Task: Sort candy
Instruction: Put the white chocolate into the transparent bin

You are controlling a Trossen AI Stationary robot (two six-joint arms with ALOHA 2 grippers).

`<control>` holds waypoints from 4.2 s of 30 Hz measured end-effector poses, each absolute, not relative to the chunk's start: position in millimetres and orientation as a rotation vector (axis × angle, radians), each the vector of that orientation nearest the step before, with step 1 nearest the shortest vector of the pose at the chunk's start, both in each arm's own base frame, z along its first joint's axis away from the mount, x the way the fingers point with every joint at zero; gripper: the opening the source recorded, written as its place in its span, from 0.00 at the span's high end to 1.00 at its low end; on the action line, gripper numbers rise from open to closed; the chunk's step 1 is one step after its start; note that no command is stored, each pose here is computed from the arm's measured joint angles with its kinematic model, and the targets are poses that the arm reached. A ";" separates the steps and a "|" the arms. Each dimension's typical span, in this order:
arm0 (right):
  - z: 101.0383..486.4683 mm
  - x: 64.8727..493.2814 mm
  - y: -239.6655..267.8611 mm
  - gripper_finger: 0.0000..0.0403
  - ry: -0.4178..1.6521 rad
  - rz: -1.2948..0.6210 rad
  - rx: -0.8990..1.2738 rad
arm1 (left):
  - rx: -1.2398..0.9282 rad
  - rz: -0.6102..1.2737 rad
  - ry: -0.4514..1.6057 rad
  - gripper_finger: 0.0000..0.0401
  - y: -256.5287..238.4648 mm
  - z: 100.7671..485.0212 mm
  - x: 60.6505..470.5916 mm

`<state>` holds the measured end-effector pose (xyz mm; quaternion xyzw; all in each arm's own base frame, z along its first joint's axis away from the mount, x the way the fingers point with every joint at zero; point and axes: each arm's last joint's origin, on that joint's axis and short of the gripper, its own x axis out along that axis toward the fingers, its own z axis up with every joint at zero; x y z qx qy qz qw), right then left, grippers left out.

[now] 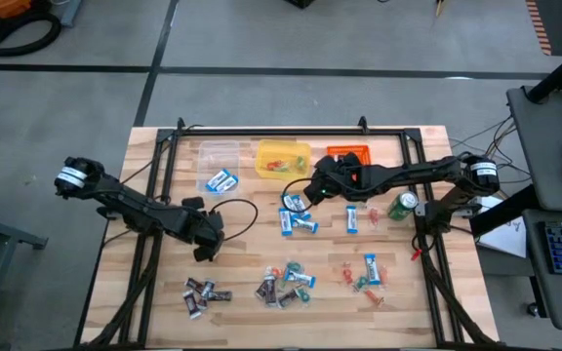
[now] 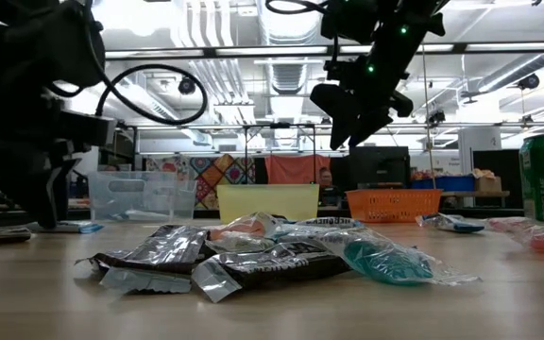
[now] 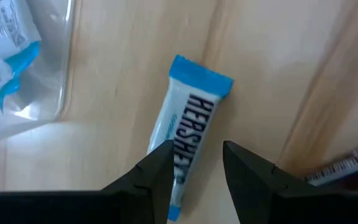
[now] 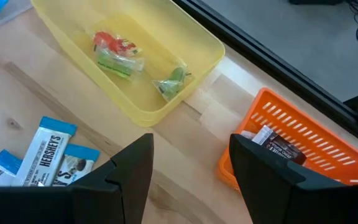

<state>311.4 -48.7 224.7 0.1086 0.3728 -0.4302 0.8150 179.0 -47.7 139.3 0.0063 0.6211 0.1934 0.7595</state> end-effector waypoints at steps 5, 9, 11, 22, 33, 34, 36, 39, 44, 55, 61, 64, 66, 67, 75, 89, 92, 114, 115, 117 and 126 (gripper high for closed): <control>224.6 311.6 -47.0 0.50 0.796 -0.913 0.229 | -0.035 0.462 1.327 0.70 -38.5 126.9 174.6; 224.3 311.5 -46.6 0.50 0.804 -0.904 0.230 | -0.046 0.462 1.312 0.70 -37.0 122.6 173.2; 224.1 311.7 -46.3 0.50 0.809 -0.894 0.236 | -0.048 0.463 1.307 0.73 -37.0 122.5 173.6; 218.3 309.6 -42.3 0.50 0.832 -0.879 0.223 | -0.146 0.361 1.181 0.98 -42.9 130.5 184.9; 217.8 314.5 -4.2 0.50 0.818 -0.748 0.158 | -0.236 0.187 0.887 1.00 -53.1 150.4 208.0; 218.0 315.9 1.6 0.50 0.803 -0.724 0.151 | -0.235 0.187 0.880 1.00 -53.2 150.5 208.7; 217.3 318.5 13.1 0.50 0.765 -0.672 0.132 | -0.235 0.186 0.869 1.00 -53.5 150.5 209.9; 215.5 322.2 29.4 0.50 0.693 -0.589 0.104 | -0.240 0.183 0.849 1.00 -53.9 151.4 211.7; 216.3 325.6 49.1 0.50 0.594 -0.494 0.077 | -0.235 0.199 0.826 1.00 -53.9 152.1 213.2; 209.4 323.3 61.4 0.50 0.545 -0.412 0.056 | -0.208 0.151 0.702 1.00 -56.2 160.3 222.2; 194.4 317.9 62.5 0.50 0.504 -0.326 0.092 | -0.224 0.135 0.640 1.00 -56.0 157.3 221.5; 187.8 314.4 61.7 0.50 0.469 -0.314 0.094 | -0.229 0.131 0.623 1.00 -56.1 157.4 221.7; 184.1 312.3 61.5 0.50 0.453 -0.296 0.102 | -0.232 0.129 0.615 1.00 -56.2 157.8 222.1; 182.8 311.4 61.4 0.50 0.446 -0.292 0.104 | -0.232 0.128 0.611 1.00 -56.2 158.1 222.3; 184.7 313.4 64.1 0.50 0.393 -0.178 0.065 | -0.213 0.100 0.540 1.00 -57.4 164.2 226.3; 168.8 353.6 76.7 0.50 0.172 0.009 -0.009 | -0.256 0.039 0.316 1.00 -62.2 182.0 237.9; 170.1 361.5 77.2 0.50 0.158 -0.034 -0.016 | -0.255 0.038 0.317 1.00 -62.9 179.8 239.4; 164.5 367.7 71.2 0.50 0.184 -0.224 0.045 | -0.319 0.037 0.264 1.00 -65.2 183.6 242.1; 164.5 367.7 70.8 0.50 0.183 -0.232 0.049 | -0.325 0.038 0.264 1.00 -65.2 183.6 242.1; 164.5 367.9 69.8 0.50 0.182 -0.237 0.056 | -0.325 0.039 0.276 1.00 -65.3 182.4 241.7; 155.5 365.5 69.6 0.50 0.252 -0.266 0.213 | -0.337 0.078 0.405 1.00 -64.0 170.0 237.2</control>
